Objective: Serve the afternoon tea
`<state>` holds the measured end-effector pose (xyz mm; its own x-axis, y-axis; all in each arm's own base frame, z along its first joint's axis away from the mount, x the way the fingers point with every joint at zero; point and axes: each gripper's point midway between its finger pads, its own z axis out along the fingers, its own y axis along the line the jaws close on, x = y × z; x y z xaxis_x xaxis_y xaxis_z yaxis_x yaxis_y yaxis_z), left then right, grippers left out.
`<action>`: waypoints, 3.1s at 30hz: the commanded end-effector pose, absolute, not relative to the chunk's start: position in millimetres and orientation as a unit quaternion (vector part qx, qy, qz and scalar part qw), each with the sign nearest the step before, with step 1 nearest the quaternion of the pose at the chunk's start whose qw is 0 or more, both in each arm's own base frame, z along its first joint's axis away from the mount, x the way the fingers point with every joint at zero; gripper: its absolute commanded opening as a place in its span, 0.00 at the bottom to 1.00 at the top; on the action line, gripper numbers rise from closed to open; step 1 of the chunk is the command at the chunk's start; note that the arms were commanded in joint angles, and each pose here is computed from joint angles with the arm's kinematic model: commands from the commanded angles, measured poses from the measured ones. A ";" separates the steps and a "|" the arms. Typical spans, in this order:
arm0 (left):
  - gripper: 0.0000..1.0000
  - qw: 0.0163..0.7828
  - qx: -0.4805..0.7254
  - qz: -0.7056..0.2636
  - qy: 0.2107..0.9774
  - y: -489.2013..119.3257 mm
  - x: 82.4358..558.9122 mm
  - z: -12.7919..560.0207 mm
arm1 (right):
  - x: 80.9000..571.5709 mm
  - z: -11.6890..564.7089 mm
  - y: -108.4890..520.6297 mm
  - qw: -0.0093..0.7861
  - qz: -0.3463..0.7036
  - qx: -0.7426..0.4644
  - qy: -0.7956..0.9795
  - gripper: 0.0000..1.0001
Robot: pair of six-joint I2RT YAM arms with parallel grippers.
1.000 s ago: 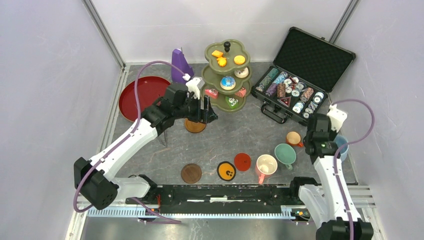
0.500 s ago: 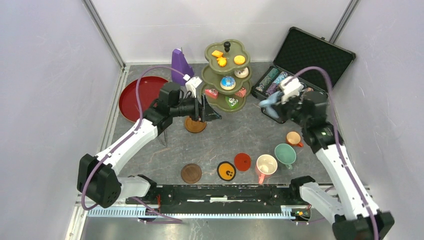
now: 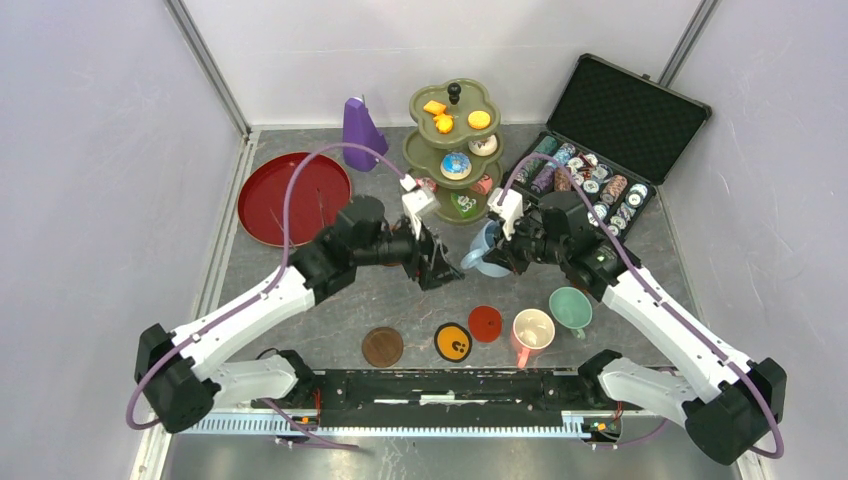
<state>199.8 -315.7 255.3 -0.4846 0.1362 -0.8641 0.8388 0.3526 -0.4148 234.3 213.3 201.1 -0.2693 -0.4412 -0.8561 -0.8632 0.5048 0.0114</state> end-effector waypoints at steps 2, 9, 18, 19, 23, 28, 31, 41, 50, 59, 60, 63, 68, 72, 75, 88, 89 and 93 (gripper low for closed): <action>0.94 0.504 0.380 -0.321 0.706 -305.7 215.1 245.9 | 231.5 244.3 250.1 0.492 0.303 -0.428 0.695 0.00; 0.91 0.524 0.442 -0.231 0.690 -304.3 213.0 228.1 | 222.2 245.2 264.5 0.481 0.329 -0.417 0.698 0.00; 0.87 0.466 0.499 -0.164 0.712 -307.3 209.8 192.9 | 218.0 246.7 274.1 0.479 0.324 -0.429 0.694 0.00; 0.85 0.465 0.498 -0.159 0.714 -306.8 210.6 191.2 | 218.0 247.4 274.6 0.480 0.324 -0.430 0.693 0.00; 0.73 0.470 0.493 -0.144 0.718 -306.5 215.4 192.1 | 214.1 247.7 279.2 0.477 0.328 -0.436 0.689 0.00; 0.65 0.474 0.479 -0.130 0.727 -312.0 222.3 193.4 | 211.3 243.7 284.0 0.473 0.328 -0.440 0.689 0.00; 0.68 0.477 0.475 -0.139 0.726 -316.2 221.9 193.1 | 210.2 244.0 286.6 0.474 0.333 -0.438 0.687 0.00; 0.72 0.515 0.441 -0.180 0.713 -318.1 218.1 206.9 | 204.7 242.4 294.1 0.478 0.361 -0.431 0.675 0.00; 0.48 0.506 0.444 -0.168 0.721 -316.1 218.7 198.6 | 196.7 252.0 298.1 0.483 0.393 -0.418 0.661 0.00; 0.02 0.557 0.372 -0.147 0.728 -298.5 234.0 209.2 | 228.0 251.4 274.0 0.523 0.314 -0.351 0.711 0.35; 0.02 0.571 0.352 -0.149 0.726 -294.9 236.4 213.0 | 234.0 254.7 267.7 0.533 0.300 -0.329 0.719 0.48; 0.02 0.601 0.288 -0.148 0.731 -281.5 243.4 211.4 | 254.2 271.4 235.1 0.576 0.242 -0.239 0.743 0.83; 0.02 0.642 0.160 -0.096 0.743 -242.0 264.0 201.9 | 262.9 297.4 183.3 0.631 0.169 -0.143 0.744 0.98; 0.02 0.663 0.060 -0.071 0.743 -210.0 287.6 196.8 | 259.6 292.7 167.3 0.635 0.144 -0.133 0.747 0.98; 0.02 0.679 0.016 -0.075 0.730 -196.7 303.7 196.8 | 256.4 280.2 163.2 0.627 0.138 -0.135 0.754 0.98; 0.02 0.691 -0.046 -0.053 0.719 -165.9 330.0 156.3 | 248.3 270.4 151.1 0.622 0.123 -0.138 0.761 0.98; 0.02 0.692 -0.043 -0.059 0.719 -167.9 329.9 154.8 | 248.5 269.4 151.2 0.621 0.122 -0.139 0.762 0.98; 0.02 0.680 -0.028 -0.085 0.728 -178.7 327.1 140.4 | 249.1 265.2 153.3 0.617 0.124 -0.140 0.764 0.98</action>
<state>310.9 -157.3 87.9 -0.2463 0.1025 -0.9637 0.0707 0.9936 0.0876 246.3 154.7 262.1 -0.2129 -0.0729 -0.9744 -0.3815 0.9243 0.0142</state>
